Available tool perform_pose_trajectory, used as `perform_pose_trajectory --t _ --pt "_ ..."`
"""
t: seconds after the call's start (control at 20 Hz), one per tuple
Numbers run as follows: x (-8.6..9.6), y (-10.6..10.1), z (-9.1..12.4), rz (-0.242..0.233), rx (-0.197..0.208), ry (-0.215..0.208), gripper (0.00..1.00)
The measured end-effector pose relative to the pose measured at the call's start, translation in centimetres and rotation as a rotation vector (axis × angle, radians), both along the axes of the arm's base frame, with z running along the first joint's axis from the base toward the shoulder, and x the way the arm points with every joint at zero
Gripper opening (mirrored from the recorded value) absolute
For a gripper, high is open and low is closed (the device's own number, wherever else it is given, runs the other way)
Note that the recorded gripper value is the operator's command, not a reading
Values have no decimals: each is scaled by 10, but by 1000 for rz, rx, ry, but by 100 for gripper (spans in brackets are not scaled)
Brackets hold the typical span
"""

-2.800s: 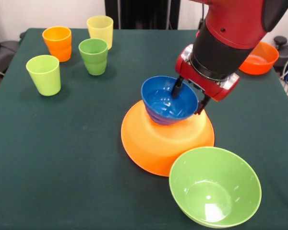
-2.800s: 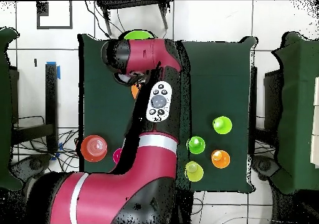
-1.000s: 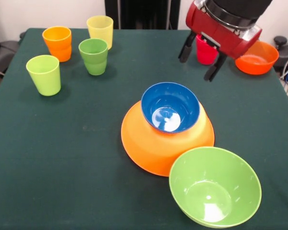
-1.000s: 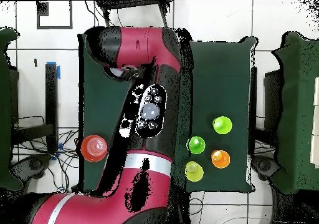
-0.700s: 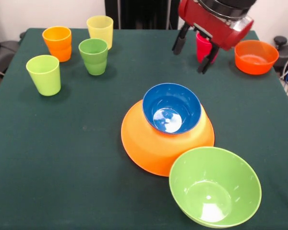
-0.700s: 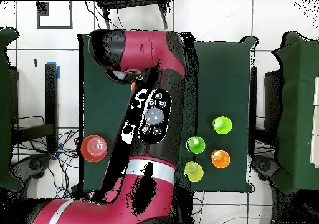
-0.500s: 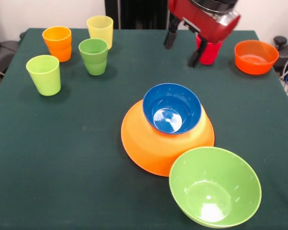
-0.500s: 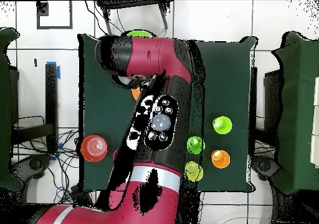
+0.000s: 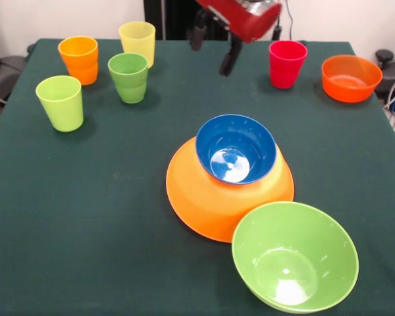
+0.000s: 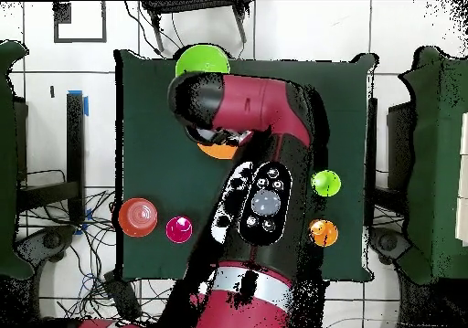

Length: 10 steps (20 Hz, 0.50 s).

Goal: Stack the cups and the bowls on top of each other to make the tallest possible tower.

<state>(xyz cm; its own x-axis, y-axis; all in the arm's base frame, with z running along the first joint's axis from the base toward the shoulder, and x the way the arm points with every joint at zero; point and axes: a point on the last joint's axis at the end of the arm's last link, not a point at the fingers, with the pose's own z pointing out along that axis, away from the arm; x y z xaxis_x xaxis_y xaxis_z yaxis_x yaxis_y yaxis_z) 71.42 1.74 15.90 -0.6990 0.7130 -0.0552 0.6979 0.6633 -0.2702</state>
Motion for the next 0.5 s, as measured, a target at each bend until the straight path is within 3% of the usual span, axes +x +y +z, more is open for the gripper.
perform_pose_trajectory --t 0.2,0.5 --pt "0 -26 -2 -8 -23 -29 100" --pt "4 -76 -10 -11 -67 -123 100"
